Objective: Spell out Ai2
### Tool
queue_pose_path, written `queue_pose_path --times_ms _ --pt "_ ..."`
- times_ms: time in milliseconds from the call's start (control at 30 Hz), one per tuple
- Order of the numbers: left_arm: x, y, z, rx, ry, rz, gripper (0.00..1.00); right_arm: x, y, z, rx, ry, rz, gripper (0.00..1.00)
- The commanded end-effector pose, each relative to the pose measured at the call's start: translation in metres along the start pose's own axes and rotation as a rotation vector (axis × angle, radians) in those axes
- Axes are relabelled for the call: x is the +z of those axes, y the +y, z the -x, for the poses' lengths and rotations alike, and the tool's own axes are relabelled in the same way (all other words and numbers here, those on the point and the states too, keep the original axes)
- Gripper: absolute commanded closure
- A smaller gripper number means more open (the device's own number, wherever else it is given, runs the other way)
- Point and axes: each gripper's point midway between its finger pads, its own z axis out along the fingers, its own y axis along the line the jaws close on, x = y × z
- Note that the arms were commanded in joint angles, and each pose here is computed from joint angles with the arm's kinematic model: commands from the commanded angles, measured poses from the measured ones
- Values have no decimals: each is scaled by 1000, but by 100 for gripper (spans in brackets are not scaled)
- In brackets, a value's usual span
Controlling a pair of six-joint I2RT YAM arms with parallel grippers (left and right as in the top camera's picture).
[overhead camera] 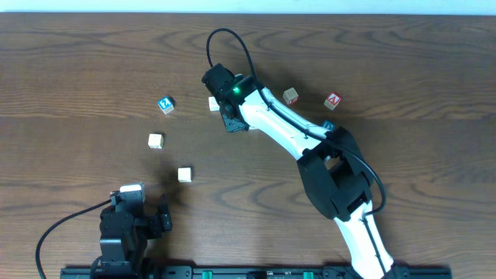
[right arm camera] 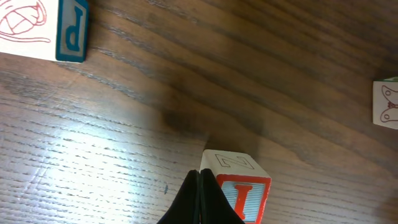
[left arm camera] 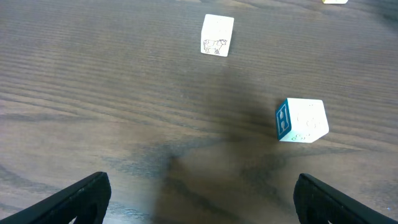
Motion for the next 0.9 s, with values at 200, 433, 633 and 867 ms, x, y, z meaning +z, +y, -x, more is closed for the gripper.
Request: queue_pose_path --times_ms 200,433,633,867 --pt "4 2 -15 9 48 9 5 5 -1 -4 -27 6 -32 98" --pt "4 2 -15 9 48 9 5 5 -3 -3 -26 -1 -42 98" --pt "4 2 -15 9 48 9 5 5 -3 -2 -25 -5 -43 98" --pt "4 2 -15 9 48 9 5 5 1 7 -15 -40 -28 98"
